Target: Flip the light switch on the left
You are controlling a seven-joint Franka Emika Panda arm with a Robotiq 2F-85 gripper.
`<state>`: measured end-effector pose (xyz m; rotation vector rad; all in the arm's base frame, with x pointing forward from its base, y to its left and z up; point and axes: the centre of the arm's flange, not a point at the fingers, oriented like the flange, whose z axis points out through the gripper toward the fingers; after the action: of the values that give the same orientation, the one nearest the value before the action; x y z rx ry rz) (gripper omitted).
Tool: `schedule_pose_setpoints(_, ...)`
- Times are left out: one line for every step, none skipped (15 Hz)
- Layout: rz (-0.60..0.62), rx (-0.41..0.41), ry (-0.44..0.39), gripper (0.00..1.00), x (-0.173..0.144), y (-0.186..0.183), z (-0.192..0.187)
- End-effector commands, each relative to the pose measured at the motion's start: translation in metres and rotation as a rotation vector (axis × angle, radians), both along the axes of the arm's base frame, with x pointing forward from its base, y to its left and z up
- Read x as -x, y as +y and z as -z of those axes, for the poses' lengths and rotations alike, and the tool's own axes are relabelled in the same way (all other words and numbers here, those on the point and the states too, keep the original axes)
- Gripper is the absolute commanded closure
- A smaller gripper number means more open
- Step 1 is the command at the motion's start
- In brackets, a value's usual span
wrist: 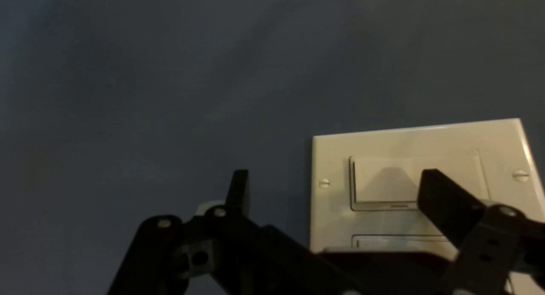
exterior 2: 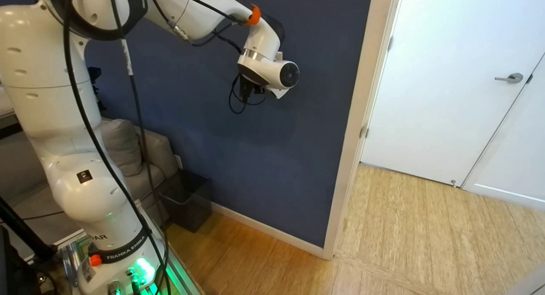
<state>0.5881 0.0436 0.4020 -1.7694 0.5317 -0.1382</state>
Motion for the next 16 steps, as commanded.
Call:
schedule_pose_setpoints(0.004,-0.026,0.037,0.00,-0.009,0.001,0.006)
schedule_pose_setpoints(0.005,-0.029,0.041,0.00,-0.009,0.001,0.006)
schedule_pose_setpoints(0.006,-0.031,0.045,0.00,-0.009,0.000,0.006)
schedule_pose_setpoints(0.010,-0.031,0.050,0.00,-0.008,-0.001,0.007)
schedule_pose_setpoints(0.011,-0.033,0.054,0.00,-0.008,-0.002,0.008)
schedule_pose_setpoints(0.013,-0.031,0.059,0.00,-0.007,-0.003,0.009)
schedule_pose_setpoints(0.015,-0.034,0.063,0.00,-0.007,-0.004,0.010)
schedule_pose_setpoints(0.016,-0.034,0.067,0.00,-0.007,-0.005,0.011)
schedule_pose_setpoints(0.017,-0.035,0.070,0.00,-0.006,-0.005,0.012)
schedule_pose_setpoints(0.018,-0.035,0.073,0.00,-0.006,-0.006,0.014)
schedule_pose_setpoints(0.018,-0.035,0.077,0.00,-0.005,-0.006,0.016)
schedule_pose_setpoints(0.017,-0.036,0.080,0.00,-0.005,-0.006,0.017)
schedule_pose_setpoints(0.016,-0.038,0.080,0.00,-0.005,-0.007,0.017)
schedule_pose_setpoints(0.016,-0.037,0.080,0.00,-0.006,-0.007,0.017)
schedule_pose_setpoints(0.016,-0.040,0.073,0.00,-0.005,-0.008,0.015)
schedule_pose_setpoints(0.009,-0.039,0.063,0.00,-0.005,-0.008,0.011)
